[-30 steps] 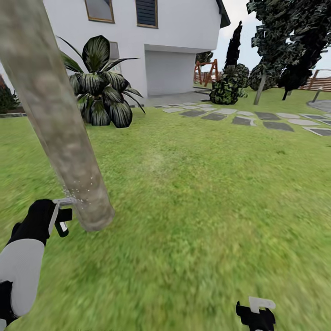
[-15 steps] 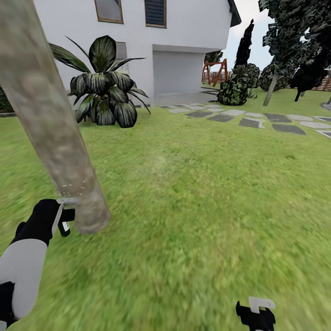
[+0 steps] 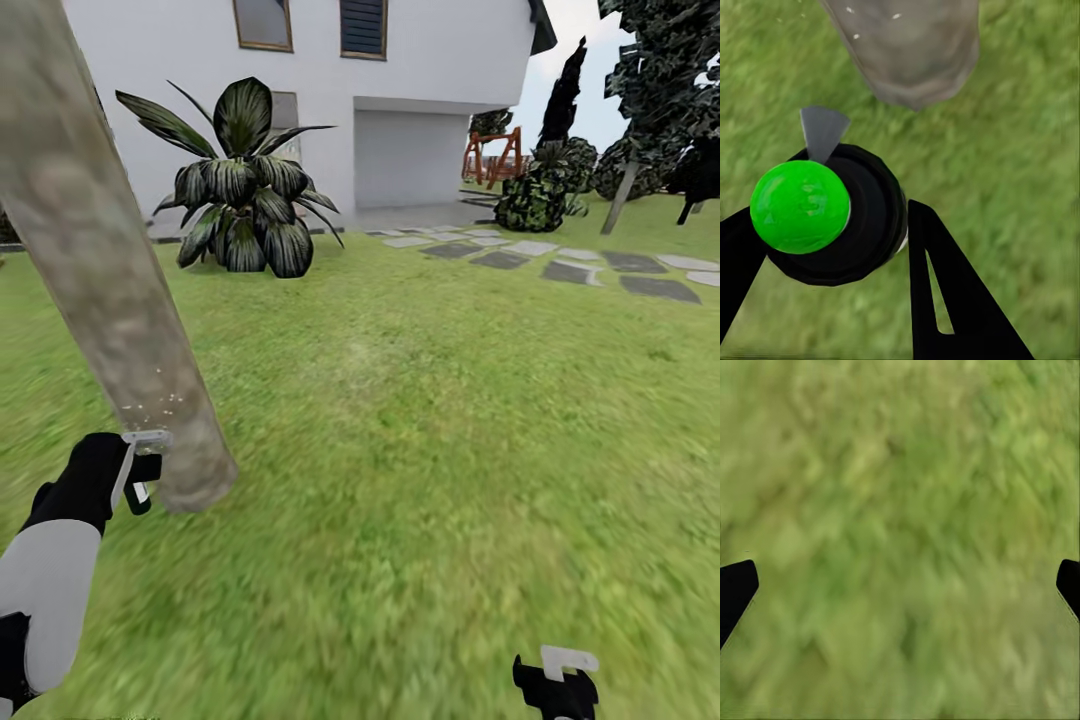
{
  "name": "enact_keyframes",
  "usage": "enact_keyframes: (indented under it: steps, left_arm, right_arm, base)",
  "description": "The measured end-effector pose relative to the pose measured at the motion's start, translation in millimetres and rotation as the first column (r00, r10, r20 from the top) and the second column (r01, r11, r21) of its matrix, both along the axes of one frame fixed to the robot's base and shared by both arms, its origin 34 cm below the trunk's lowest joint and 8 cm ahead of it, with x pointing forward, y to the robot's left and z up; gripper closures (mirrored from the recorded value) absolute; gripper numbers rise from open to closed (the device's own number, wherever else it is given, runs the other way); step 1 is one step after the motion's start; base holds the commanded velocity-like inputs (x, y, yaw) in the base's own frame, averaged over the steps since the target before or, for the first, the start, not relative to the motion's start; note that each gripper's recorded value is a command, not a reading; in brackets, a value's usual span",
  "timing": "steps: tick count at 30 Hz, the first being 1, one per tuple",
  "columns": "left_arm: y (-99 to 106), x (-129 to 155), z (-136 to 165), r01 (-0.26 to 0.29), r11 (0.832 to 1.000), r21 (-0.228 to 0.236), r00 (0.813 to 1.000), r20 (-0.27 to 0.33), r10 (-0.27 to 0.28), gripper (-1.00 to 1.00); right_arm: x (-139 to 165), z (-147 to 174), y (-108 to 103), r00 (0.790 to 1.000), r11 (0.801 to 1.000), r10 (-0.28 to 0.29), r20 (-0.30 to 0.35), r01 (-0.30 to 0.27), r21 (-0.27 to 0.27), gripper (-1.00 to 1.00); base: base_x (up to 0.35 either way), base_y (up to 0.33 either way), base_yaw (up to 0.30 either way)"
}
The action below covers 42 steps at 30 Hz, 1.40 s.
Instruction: In the garden, pick up the pesticide atomizer on the floor and spray pesticide onto both trees until each tree trunk is fully covered.
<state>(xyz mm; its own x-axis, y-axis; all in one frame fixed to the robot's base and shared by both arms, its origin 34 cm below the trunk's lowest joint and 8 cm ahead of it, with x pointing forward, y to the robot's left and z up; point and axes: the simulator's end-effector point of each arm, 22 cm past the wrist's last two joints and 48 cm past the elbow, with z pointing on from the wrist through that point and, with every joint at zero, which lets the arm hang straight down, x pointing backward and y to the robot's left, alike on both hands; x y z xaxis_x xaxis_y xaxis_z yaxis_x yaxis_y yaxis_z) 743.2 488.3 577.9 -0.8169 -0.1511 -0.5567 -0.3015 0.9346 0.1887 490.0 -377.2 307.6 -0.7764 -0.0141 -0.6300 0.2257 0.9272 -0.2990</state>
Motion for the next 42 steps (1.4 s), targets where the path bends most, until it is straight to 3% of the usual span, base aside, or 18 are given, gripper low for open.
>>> enact_keyframes:
  steps: [6,23,34,42]
  left_arm:
    - [0,-1,-1,0.0,1.0,-0.002,1.0,-0.002,0.0,1.0]
    - [0,-1,-2,0.0,1.0,0.0,1.0,-0.004,0.0,1.0]
    - [2,-2,-3,0.0,1.0,0.005,1.0,-0.005,0.0,1.0]
    - [4,-24,-30,-0.002,1.0,0.006,0.999,-0.051,0.002,1.0]
  right_arm:
    - [0,0,0,1.0,1.0,0.0,0.0,0.0,0.0,-1.0]
    - [1,1,-2,1.0,1.0,-0.002,0.002,0.002,-0.002,-1.0]
    - [0,0,-1,1.0,1.0,-0.001,0.001,0.001,-0.002,-1.0]
    - [0,1,-1,1.0,1.0,-0.001,0.001,0.001,-0.002,-1.0]
  base:
    - [0.151,-0.24,0.254]
    - [0.057,-0.262,0.024]
    - [0.02,-0.273,0.263]
    - [0.145,-0.269,0.263]
